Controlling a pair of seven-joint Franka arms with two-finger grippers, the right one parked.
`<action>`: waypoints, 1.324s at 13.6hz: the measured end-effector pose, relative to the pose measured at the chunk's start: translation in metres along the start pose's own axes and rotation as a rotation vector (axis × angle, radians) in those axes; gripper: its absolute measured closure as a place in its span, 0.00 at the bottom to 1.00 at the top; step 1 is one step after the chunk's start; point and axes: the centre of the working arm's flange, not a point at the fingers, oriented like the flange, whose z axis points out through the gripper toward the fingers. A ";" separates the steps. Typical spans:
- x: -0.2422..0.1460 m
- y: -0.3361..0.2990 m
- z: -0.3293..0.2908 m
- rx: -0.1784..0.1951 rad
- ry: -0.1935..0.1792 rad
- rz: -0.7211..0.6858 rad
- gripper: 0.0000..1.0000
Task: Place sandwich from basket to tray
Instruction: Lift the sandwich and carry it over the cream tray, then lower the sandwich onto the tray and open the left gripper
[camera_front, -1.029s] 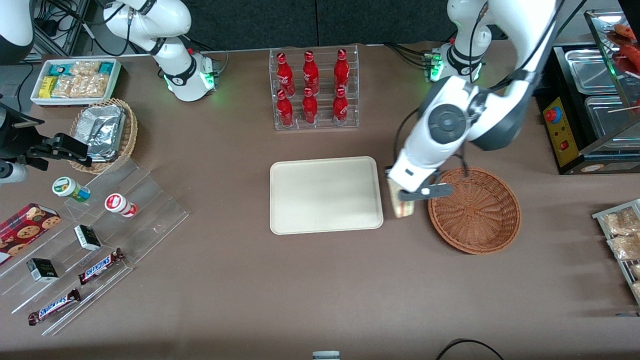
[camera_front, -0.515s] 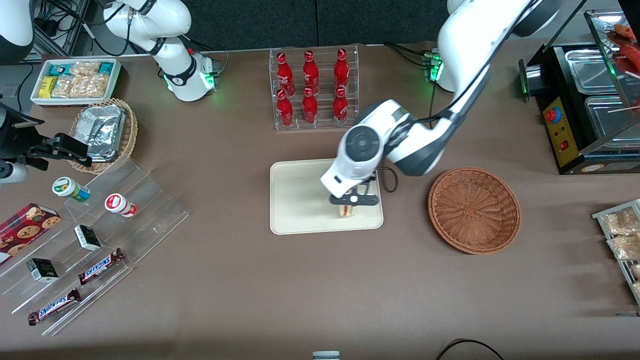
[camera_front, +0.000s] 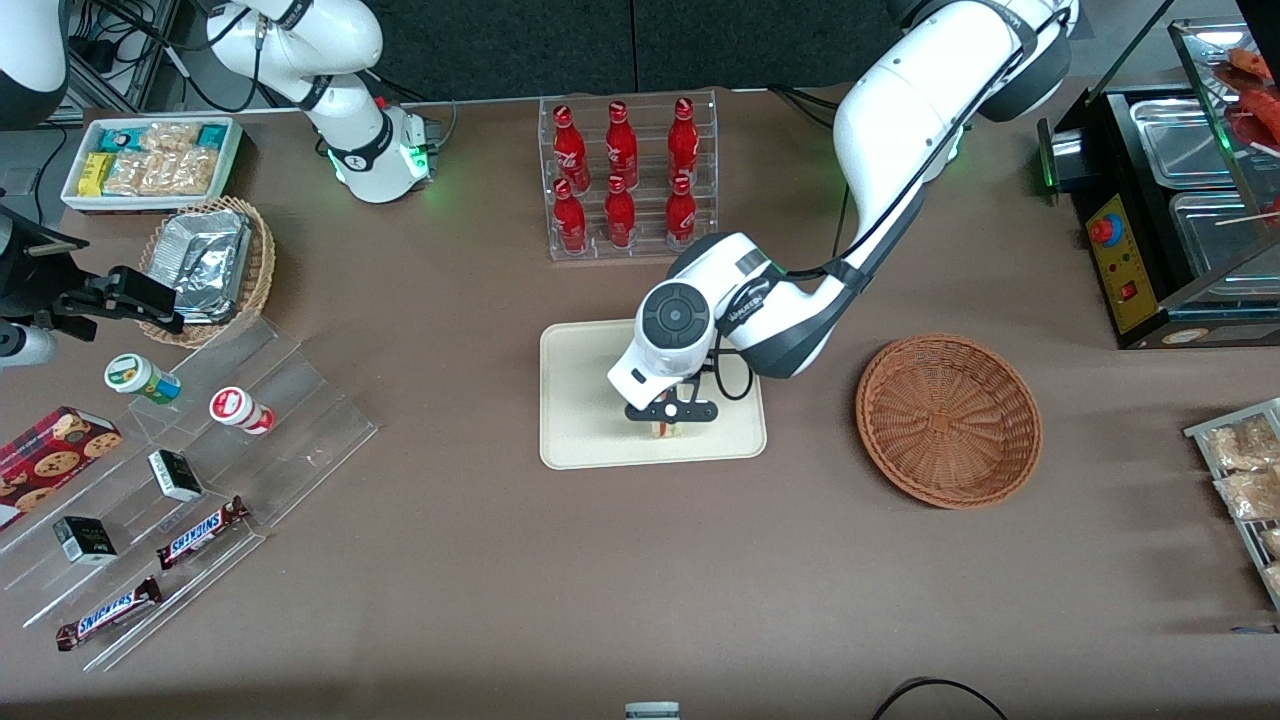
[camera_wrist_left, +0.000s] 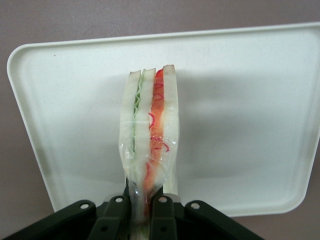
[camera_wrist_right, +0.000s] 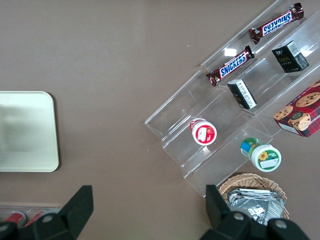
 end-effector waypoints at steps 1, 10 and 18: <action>-0.002 0.004 0.004 0.004 0.006 -0.011 0.85; -0.015 0.029 0.035 0.034 0.058 -0.001 0.85; -0.013 0.031 0.037 0.032 0.068 0.004 0.40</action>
